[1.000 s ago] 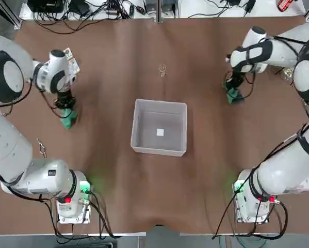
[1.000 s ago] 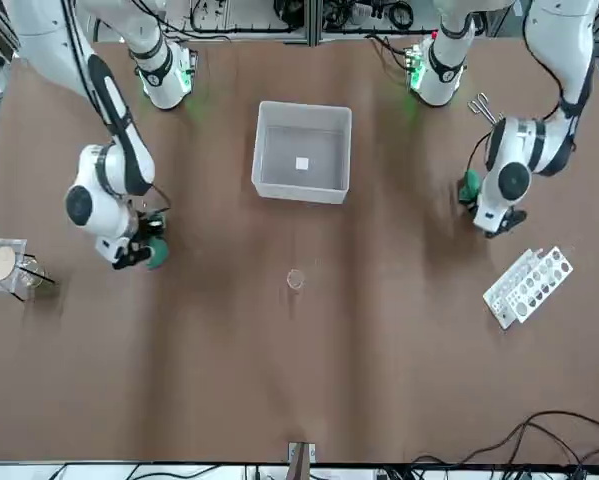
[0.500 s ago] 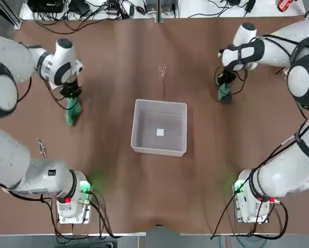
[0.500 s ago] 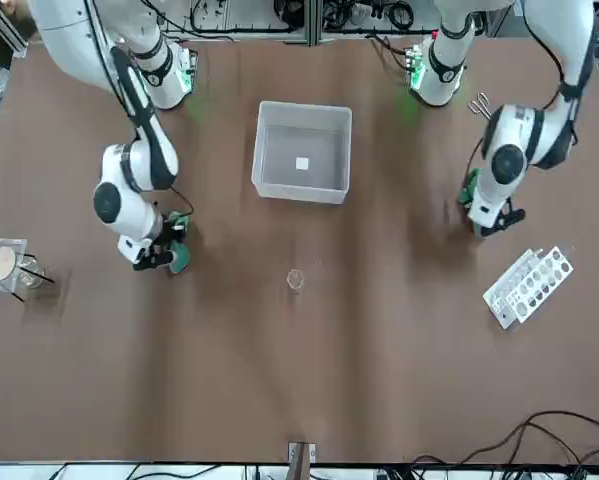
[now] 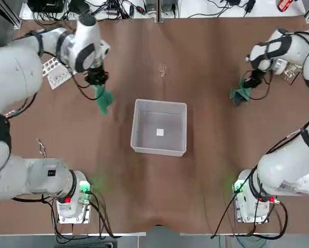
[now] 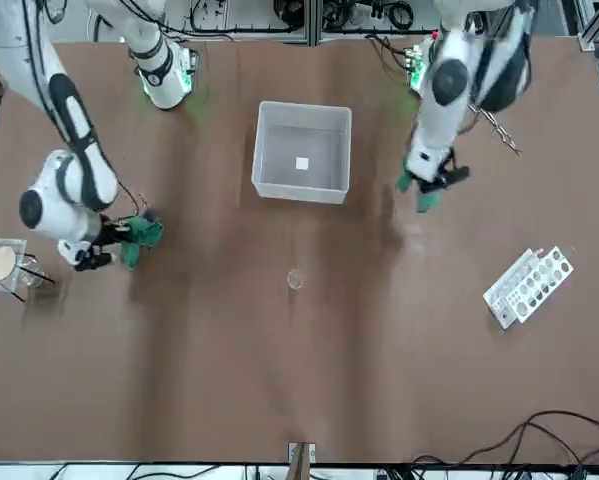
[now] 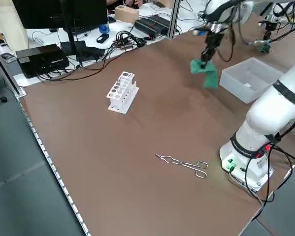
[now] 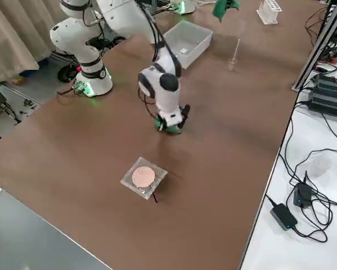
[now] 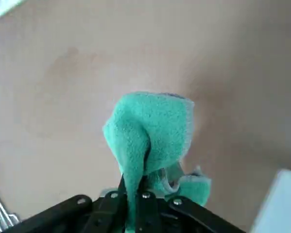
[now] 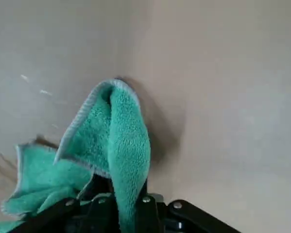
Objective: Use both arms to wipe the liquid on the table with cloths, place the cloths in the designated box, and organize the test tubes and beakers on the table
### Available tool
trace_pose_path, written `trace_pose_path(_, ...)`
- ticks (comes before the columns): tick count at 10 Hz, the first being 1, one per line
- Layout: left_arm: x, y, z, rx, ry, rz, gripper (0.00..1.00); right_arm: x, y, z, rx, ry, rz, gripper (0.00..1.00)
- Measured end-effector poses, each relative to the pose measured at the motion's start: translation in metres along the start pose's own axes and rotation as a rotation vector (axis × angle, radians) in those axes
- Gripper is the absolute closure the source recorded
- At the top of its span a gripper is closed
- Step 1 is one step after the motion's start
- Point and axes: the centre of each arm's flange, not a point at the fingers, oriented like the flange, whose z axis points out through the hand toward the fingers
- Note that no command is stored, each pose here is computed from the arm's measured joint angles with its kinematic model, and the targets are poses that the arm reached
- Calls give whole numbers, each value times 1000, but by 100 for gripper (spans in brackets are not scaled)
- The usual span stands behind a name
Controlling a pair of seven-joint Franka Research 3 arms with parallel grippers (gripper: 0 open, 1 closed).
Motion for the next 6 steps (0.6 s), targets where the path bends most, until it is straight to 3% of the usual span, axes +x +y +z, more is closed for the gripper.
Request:
trace_pose_path(3, -66, 83, -28, -44, 36, 16, 93, -27, 38, 1, 57, -42, -18, 91)
trace_pose_path(6, -132, 138, -25, -51, 12, 84, 93, -38, 25, 10, 141, -154, -26, 91)
